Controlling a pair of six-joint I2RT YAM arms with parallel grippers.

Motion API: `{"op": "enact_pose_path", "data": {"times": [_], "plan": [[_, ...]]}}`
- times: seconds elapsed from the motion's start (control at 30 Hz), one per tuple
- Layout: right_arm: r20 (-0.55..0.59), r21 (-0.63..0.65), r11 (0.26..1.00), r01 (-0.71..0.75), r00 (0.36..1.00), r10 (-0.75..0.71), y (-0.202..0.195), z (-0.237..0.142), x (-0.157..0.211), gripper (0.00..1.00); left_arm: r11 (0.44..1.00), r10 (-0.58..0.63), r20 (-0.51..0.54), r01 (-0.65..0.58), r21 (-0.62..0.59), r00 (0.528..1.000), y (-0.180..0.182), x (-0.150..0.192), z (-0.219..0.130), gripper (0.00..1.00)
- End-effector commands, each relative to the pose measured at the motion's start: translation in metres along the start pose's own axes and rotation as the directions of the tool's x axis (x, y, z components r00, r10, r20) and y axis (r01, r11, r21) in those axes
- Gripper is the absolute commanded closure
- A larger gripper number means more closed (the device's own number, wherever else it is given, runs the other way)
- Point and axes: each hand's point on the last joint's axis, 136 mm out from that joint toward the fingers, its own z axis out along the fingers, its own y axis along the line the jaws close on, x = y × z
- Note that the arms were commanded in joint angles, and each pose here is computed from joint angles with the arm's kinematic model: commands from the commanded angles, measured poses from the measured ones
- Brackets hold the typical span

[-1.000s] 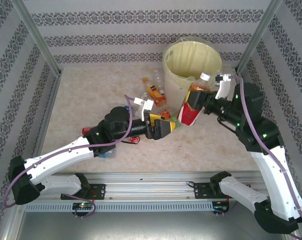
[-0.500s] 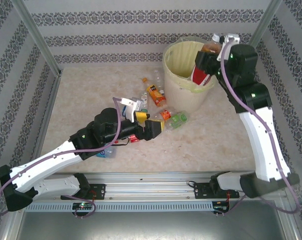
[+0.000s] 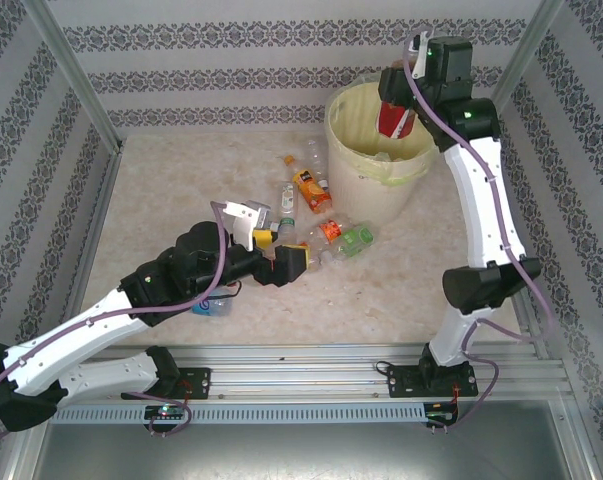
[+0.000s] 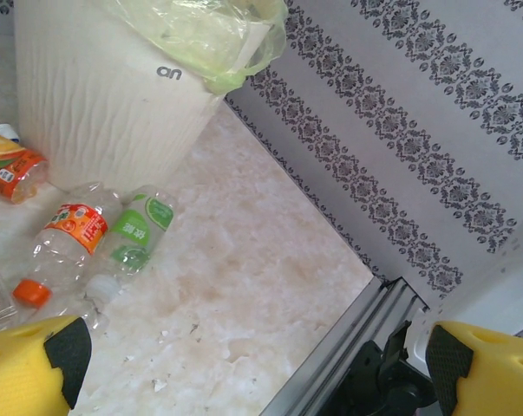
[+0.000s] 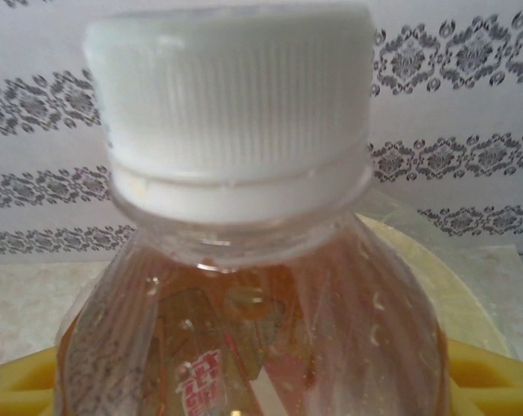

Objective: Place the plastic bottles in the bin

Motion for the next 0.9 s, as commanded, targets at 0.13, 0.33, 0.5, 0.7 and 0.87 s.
{"op": "enact_pose_path", "data": {"times": [0.13, 0.33, 0.5, 0.7, 0.87], "plan": [[-0.171, -0.023, 0.999, -0.048, 0.984, 0.043, -0.002, 0.038, 0.038, 0.39, 0.999, 0.039, 0.002, -0.039, -0.027, 0.999, 0.004, -0.001, -0.006, 0.00], [-0.281, -0.055, 0.994, -0.093, 0.957, 0.074, 0.004, 0.063, 0.070, 0.39, 0.999, 0.038, -0.010, -0.038, -0.033, 0.999, 0.005, 0.002, -0.006, 0.00], [-0.370, -0.060, 0.989, -0.136, 0.923, 0.104, 0.007, 0.079, 0.097, 0.38, 0.999, 0.033, -0.020, -0.034, -0.039, 0.999, 0.007, 0.005, -0.005, 0.00], [-0.451, -0.063, 0.983, -0.173, 0.884, 0.127, 0.010, 0.093, 0.122, 0.35, 0.999, 0.029, -0.035, -0.031, -0.044, 0.999, 0.009, 0.009, -0.005, 0.00], [-0.485, -0.055, 0.983, -0.176, 0.865, 0.128, 0.009, 0.096, 0.134, 0.28, 0.998, 0.030, -0.051, -0.033, -0.058, 0.998, 0.013, 0.015, -0.004, 0.00]]}}
